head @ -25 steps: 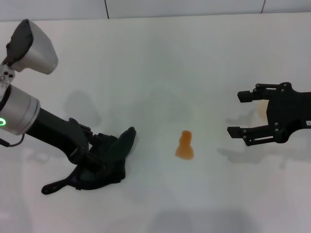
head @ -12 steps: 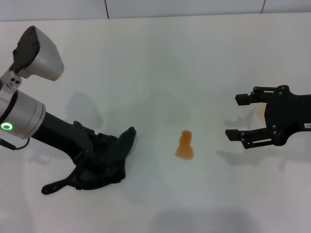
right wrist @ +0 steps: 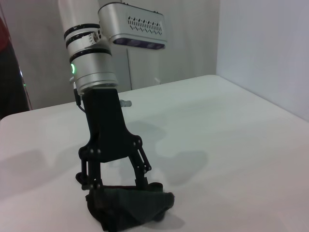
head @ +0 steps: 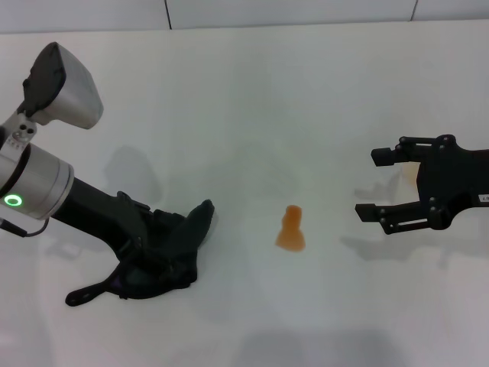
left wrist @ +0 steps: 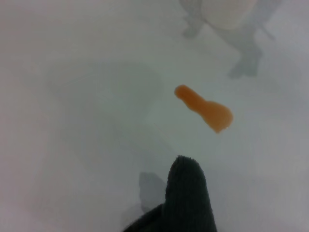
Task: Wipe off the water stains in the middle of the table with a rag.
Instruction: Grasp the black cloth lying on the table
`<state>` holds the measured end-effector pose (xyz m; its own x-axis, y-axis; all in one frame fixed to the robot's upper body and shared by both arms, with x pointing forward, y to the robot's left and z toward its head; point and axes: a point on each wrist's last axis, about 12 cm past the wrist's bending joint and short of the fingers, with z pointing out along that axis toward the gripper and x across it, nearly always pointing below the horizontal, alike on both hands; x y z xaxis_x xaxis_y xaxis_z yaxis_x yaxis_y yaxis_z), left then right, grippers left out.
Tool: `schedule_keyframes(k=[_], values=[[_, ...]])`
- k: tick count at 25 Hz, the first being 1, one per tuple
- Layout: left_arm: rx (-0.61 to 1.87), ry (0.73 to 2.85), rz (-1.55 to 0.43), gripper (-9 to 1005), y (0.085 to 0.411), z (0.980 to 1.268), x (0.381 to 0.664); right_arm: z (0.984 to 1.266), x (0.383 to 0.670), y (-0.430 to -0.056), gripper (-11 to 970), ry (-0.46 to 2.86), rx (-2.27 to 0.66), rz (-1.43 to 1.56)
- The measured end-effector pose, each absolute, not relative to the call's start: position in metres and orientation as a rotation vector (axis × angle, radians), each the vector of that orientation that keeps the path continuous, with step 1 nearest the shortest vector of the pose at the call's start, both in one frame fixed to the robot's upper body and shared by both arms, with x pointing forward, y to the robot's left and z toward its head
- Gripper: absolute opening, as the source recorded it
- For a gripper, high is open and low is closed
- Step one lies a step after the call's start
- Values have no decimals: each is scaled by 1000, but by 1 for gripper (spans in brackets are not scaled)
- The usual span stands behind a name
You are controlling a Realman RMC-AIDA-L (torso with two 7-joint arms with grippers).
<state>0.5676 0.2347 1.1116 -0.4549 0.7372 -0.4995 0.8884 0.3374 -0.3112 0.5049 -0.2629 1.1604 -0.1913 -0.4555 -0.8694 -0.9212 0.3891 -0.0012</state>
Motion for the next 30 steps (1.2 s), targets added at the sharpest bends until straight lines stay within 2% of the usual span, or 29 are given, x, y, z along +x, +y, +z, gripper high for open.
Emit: schedule_keyframes(k=[11, 17, 22, 30], values=[[1461, 2334, -810, 886, 234, 1108, 568, 1160, 504, -263, 862, 1808, -1195, 695], [1454, 2332, -796, 773, 233, 1109, 570, 1159, 504, -264, 862, 1812, -1190, 694], [1462, 2345, -782, 545, 234, 1108, 570, 1159, 504, -264, 861, 1811, -1189, 695], [1464, 2348, -780, 487, 234, 1108, 570, 1159, 503, -265, 861, 1807, -1182, 702]])
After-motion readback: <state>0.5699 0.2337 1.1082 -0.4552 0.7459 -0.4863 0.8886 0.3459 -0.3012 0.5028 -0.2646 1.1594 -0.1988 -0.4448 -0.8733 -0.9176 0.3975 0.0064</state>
